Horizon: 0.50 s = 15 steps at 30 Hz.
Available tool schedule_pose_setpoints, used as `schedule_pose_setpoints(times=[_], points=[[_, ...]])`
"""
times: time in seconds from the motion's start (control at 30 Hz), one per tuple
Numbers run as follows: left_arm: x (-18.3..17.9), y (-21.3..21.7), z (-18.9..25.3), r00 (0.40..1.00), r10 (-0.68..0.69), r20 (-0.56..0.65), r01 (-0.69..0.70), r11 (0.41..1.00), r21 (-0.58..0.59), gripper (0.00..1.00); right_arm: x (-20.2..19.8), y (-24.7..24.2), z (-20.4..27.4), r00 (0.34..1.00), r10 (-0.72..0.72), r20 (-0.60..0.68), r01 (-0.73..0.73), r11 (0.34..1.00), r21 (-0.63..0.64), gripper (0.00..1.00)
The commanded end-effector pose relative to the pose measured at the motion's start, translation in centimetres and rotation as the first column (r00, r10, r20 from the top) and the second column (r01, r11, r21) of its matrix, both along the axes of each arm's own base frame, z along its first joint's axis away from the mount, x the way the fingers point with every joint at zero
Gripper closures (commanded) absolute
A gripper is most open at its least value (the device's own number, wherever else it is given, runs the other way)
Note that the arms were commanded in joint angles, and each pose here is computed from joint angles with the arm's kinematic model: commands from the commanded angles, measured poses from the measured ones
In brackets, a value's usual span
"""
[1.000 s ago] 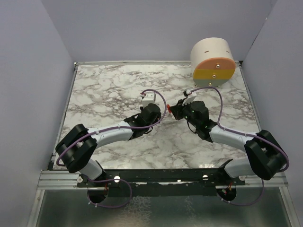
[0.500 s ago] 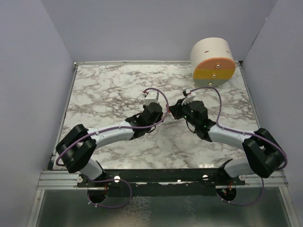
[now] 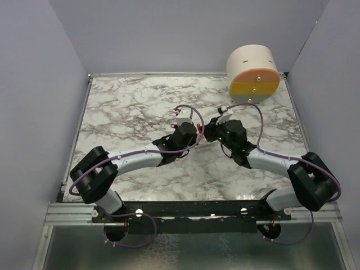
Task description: Put the keys on the keyring
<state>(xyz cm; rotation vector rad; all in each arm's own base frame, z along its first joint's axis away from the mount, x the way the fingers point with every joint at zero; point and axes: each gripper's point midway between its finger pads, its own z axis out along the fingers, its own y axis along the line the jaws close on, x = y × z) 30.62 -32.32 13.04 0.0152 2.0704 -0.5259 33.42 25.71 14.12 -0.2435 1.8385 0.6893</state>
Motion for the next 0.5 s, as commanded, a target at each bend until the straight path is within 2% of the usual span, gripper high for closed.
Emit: schedule_pose_setpoints(times=[0.0,0.47], points=[[0.17,-1.50,0.94,1.000,-0.013,0.015,0.014,0.999,-0.046,1.00,0.68,0.46,2.12,0.999,-0.024,0.042,0.022,0.998,0.057,0.99],[0.42,-1.95,0.75,1.000,0.000,0.022,0.001,0.999,-0.044,1.00,0.57,0.18,2.42,0.998,-0.039,0.043,0.036,0.997,0.070,0.99]])
